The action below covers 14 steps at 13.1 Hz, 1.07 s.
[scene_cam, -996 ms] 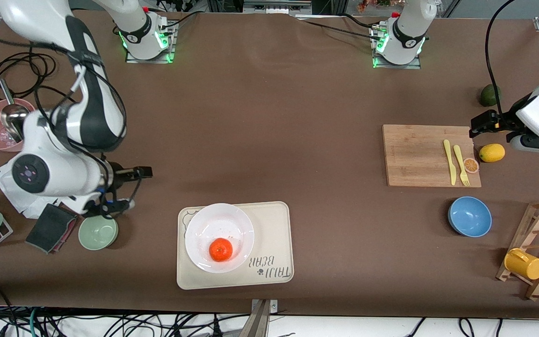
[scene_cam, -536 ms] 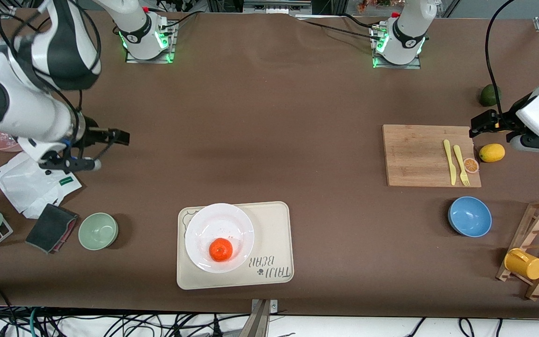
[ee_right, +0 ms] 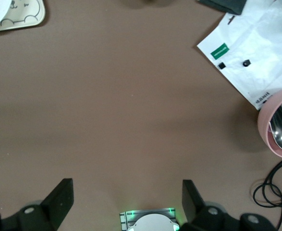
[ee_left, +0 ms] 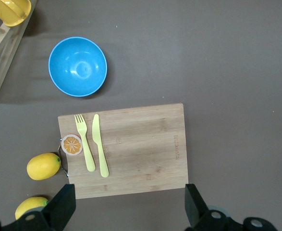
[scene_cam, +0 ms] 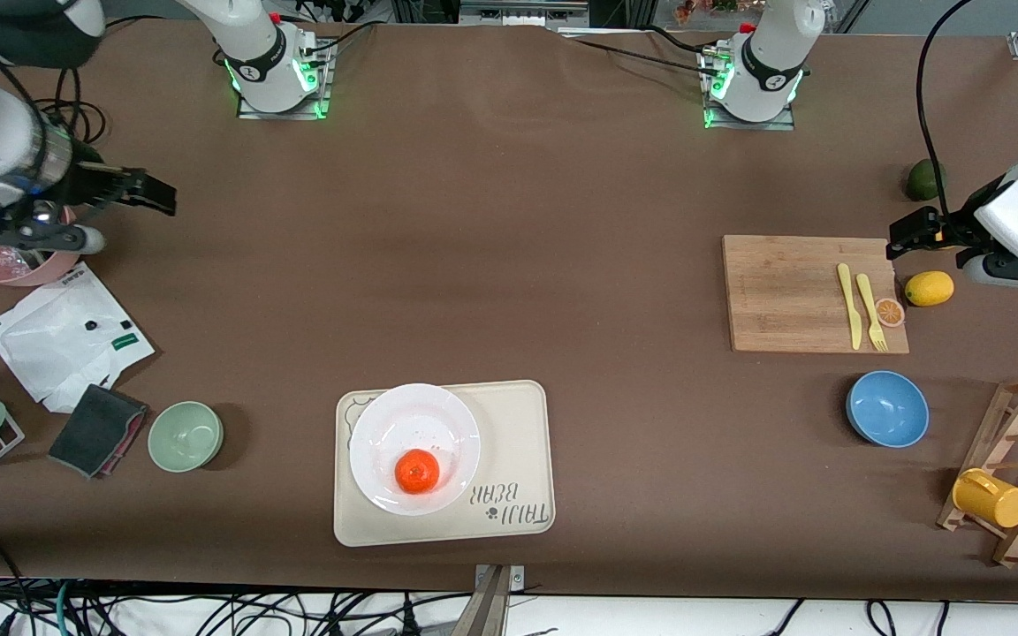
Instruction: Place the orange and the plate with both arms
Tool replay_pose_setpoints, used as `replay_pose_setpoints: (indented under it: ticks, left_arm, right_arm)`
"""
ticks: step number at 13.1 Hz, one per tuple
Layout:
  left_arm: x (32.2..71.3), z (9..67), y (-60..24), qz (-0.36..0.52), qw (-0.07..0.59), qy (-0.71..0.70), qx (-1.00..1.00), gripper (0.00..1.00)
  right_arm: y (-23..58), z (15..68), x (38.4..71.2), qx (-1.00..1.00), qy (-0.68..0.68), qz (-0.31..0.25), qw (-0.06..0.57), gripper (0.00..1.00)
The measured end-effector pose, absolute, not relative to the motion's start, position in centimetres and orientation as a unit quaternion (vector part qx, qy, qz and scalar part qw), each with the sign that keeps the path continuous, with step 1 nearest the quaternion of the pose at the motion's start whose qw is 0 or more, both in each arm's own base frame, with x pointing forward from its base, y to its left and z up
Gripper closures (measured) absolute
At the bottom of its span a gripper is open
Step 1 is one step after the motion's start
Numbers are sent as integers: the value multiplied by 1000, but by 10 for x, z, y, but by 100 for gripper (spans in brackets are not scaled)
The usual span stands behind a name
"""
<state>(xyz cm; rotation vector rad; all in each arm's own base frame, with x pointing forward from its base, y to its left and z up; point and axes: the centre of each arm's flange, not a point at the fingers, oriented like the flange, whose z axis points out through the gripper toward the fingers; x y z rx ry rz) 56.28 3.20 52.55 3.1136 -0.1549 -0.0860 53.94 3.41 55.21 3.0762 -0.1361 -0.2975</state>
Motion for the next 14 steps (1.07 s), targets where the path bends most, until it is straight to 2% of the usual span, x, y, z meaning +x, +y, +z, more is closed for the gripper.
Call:
replay_pose_setpoints:
  ticks: [8,14]
  left_arm:
    - [563,525,32,-28,11,-50,998,0]
    - [563,525,32,-28,11,-50,998,0]
  right_arm:
    - [-5,567,547,996,-35,-74,16,0]
    - [-6,569,548,997,-35,-69,15,0]
